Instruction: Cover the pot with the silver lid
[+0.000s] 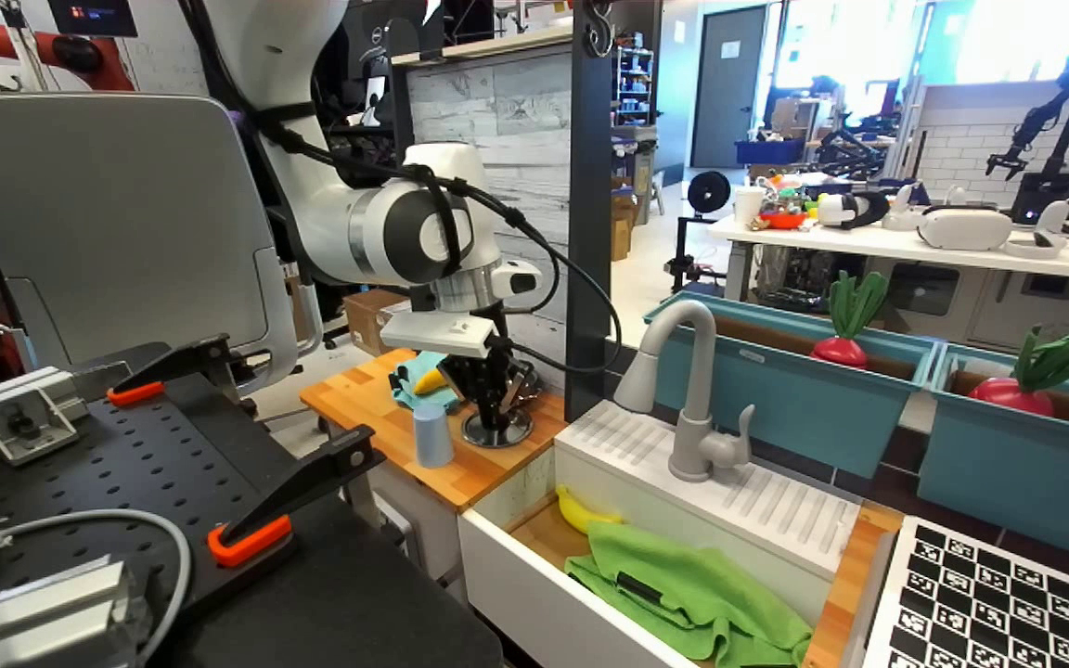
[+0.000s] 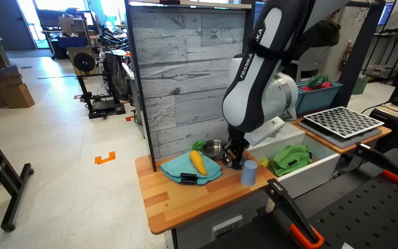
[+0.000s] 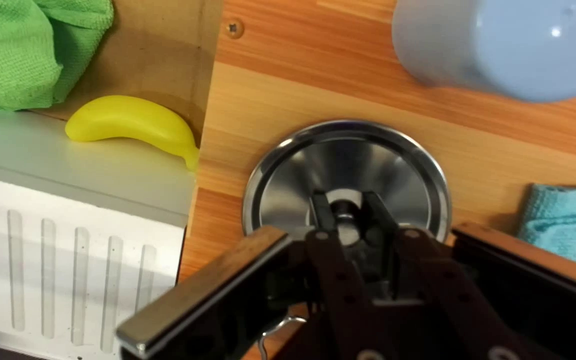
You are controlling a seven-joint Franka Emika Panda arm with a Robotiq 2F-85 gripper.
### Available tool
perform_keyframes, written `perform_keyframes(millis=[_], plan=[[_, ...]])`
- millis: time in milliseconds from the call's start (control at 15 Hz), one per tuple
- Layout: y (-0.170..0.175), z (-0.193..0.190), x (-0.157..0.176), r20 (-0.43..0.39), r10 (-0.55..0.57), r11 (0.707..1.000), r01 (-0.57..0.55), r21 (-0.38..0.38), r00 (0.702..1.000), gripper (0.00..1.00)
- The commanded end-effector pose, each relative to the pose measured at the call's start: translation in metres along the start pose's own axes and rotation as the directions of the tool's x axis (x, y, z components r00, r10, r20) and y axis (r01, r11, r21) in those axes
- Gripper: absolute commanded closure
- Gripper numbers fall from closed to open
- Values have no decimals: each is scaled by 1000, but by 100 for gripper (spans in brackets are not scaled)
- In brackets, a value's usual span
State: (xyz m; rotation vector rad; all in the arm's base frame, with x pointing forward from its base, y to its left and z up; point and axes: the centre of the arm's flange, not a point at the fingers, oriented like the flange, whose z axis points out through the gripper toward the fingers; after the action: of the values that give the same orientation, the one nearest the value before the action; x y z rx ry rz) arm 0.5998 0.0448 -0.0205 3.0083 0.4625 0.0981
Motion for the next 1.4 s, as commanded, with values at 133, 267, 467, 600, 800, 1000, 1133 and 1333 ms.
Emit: perform_keyframes(millis=[133, 267, 467, 600, 800, 1000, 1133, 1333], plan=[[6, 1, -32, 0, -52, 999, 52, -10, 999, 95], [8, -1, -39, -6, -57, 998, 57, -13, 998, 95], [10, -5, -47, -16, -61, 998, 60, -18, 998, 95], [12, -11, -52, -22, -57, 998, 57, -19, 998, 95], [15, -21, -53, -27, -50, 999, 49, -15, 998, 95], [16, -34, -52, -39, -48, 999, 48, -15, 998, 95], [19, -47, -48, -49, -41, 999, 41, -11, 998, 95], [22, -66, -40, -68, -30, 1000, 29, -7, 997, 95]])
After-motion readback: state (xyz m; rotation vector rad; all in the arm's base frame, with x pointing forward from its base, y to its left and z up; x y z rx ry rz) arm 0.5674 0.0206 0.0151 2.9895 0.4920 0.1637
